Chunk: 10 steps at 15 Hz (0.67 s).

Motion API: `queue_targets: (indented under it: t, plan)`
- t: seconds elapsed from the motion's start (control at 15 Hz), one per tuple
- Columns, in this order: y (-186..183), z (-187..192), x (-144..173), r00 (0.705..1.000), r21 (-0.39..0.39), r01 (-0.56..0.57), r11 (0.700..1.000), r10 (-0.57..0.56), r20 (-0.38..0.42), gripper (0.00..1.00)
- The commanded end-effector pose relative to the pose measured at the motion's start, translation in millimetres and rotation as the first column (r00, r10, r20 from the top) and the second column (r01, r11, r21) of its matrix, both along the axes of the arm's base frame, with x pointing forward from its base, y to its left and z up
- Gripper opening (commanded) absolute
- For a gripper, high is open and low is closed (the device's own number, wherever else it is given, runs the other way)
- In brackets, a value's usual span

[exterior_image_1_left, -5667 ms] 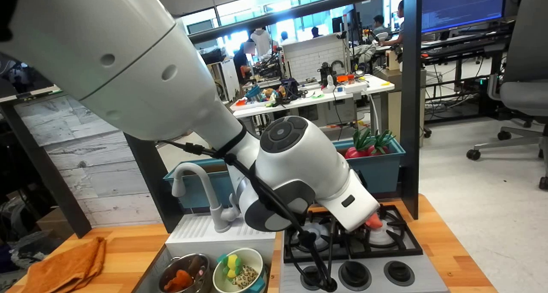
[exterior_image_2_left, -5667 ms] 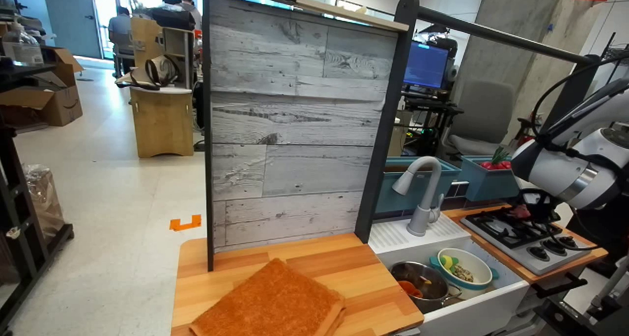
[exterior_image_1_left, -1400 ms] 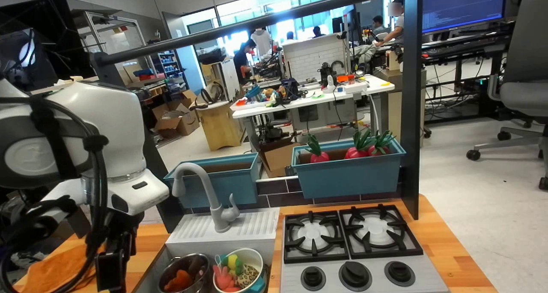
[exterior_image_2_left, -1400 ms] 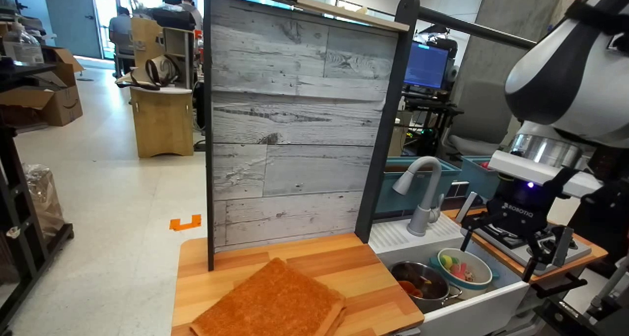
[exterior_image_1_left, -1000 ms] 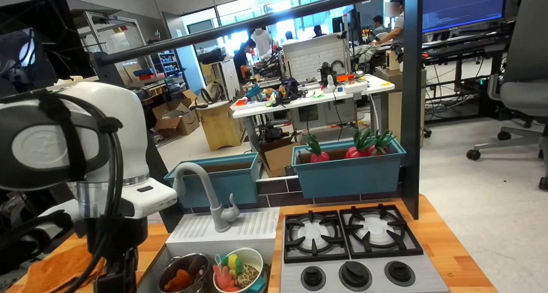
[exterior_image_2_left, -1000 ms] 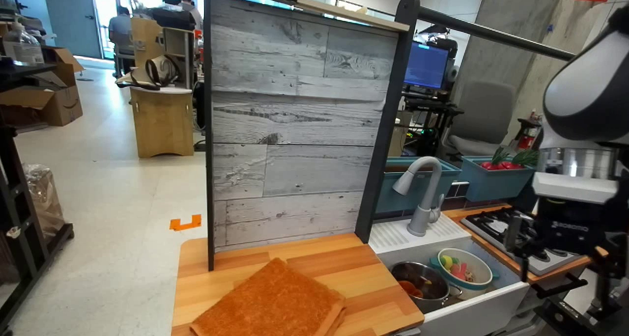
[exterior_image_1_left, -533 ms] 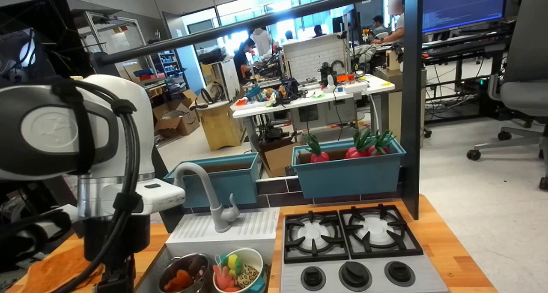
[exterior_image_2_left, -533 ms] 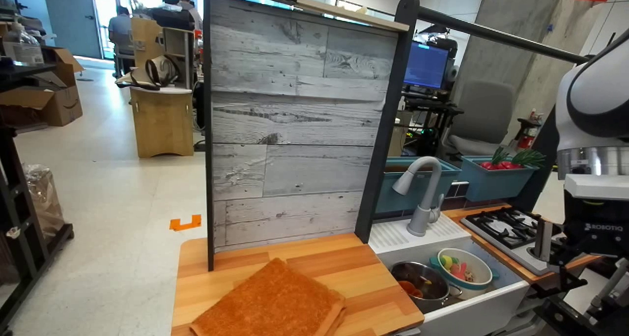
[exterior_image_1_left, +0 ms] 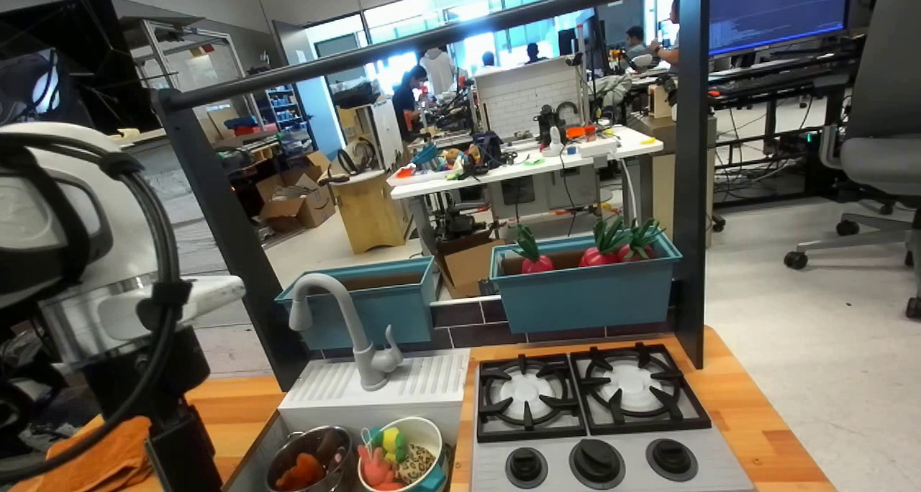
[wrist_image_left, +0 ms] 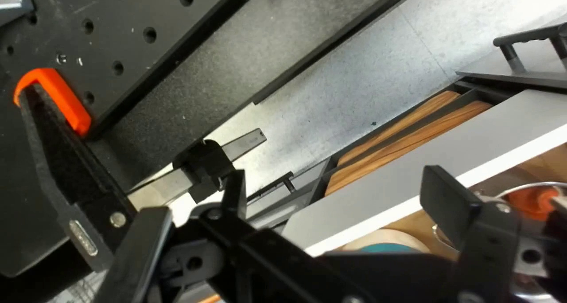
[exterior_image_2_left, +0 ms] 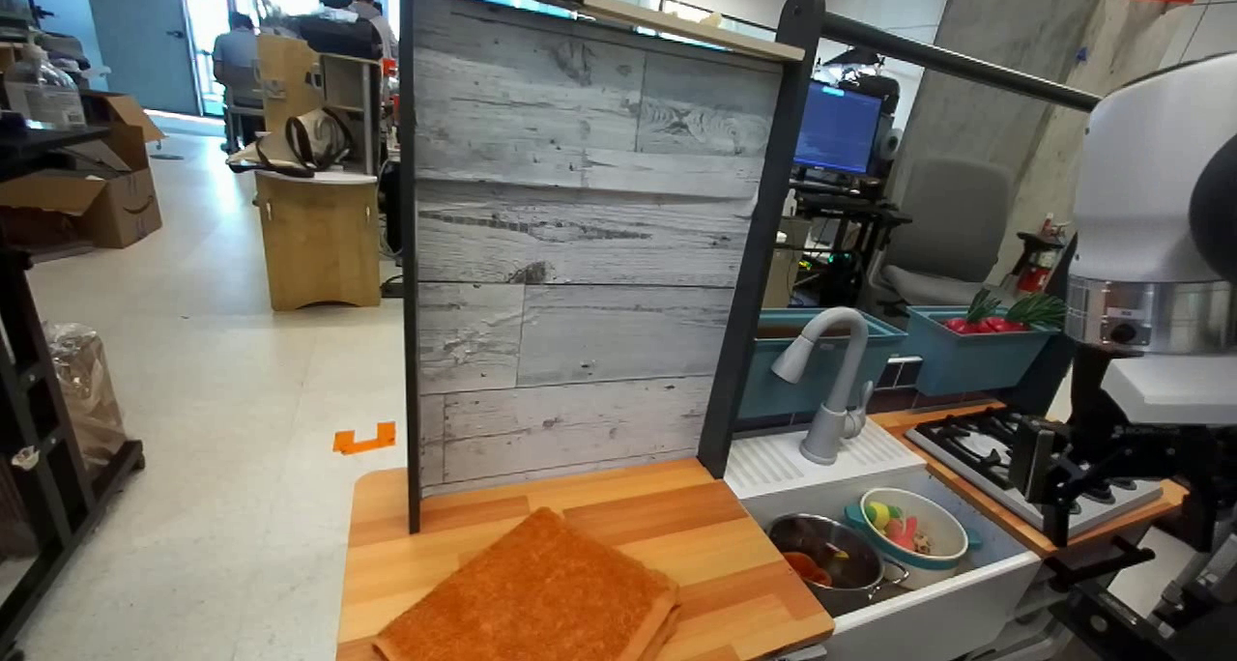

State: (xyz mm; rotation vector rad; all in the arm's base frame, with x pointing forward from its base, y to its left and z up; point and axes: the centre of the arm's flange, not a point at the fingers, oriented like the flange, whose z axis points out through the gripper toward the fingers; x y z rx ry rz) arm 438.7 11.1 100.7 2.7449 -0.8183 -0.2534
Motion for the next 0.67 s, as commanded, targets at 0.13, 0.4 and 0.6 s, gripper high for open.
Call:
queue_targets:
  t: [0.13,0.4,0.6]
  plan:
    - [40.2,21.1,0.6,0.988,-0.089,-0.135,0.987,0.141,0.065,1.0]
    - [49.5,47.4,3.7,0.976,-0.109,-0.167,0.98,0.18,0.121,1.0]
    - [38.5,51.2,10.0,0.931,-0.052,-0.366,0.929,0.365,-0.024,1.0]
